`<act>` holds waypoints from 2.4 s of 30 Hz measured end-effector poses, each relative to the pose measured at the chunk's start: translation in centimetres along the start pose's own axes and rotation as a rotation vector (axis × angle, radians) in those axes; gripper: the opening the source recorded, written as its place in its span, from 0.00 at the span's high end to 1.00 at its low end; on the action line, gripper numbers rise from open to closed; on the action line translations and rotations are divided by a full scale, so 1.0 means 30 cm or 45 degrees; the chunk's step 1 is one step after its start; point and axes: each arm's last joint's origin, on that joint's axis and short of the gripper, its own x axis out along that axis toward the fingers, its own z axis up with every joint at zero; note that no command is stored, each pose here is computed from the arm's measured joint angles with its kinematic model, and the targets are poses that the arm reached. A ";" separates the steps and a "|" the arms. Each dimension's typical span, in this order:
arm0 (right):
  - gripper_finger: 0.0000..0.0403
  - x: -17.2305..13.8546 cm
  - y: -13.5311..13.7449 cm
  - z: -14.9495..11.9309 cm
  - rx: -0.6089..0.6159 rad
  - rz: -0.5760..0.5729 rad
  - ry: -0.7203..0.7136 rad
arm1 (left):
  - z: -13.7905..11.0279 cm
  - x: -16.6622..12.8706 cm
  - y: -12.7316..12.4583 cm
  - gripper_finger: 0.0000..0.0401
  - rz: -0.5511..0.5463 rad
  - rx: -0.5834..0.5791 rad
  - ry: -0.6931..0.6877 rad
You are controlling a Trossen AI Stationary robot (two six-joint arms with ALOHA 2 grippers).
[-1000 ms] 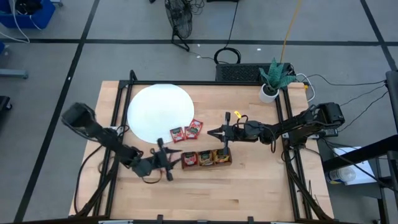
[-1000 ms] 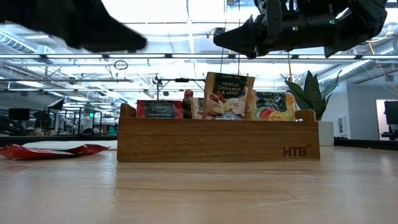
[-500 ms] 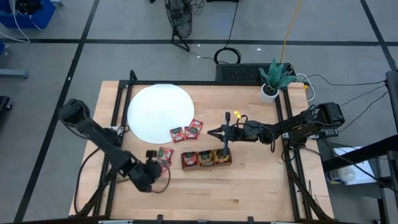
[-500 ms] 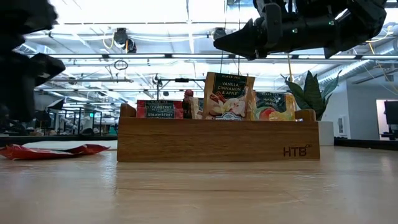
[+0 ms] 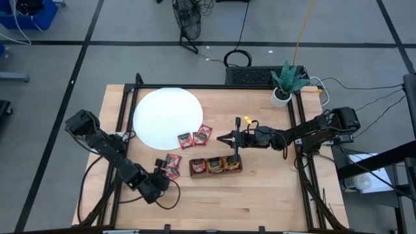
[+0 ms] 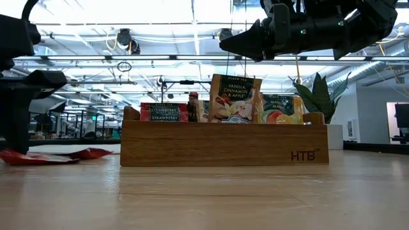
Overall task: Pick & Place Tea
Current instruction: Put the red tea bag into the left section of the wooden organizer
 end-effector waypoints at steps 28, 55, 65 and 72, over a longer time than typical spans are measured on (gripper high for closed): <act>1.00 0.007 -0.002 -0.013 0.171 0.000 0.013 | 0.183 -0.078 0.064 0.97 0.275 0.169 -0.080; 0.68 0.290 -0.120 -0.140 0.779 0.267 -0.150 | 0.307 -0.117 0.325 0.97 0.965 0.750 0.241; 0.96 0.291 -0.089 -0.136 0.627 0.289 -0.154 | 0.318 -0.104 0.358 0.98 0.913 0.694 0.212; 1.00 0.286 -0.082 -0.123 0.520 0.283 -0.119 | 0.320 -0.102 0.368 0.89 0.913 0.601 0.179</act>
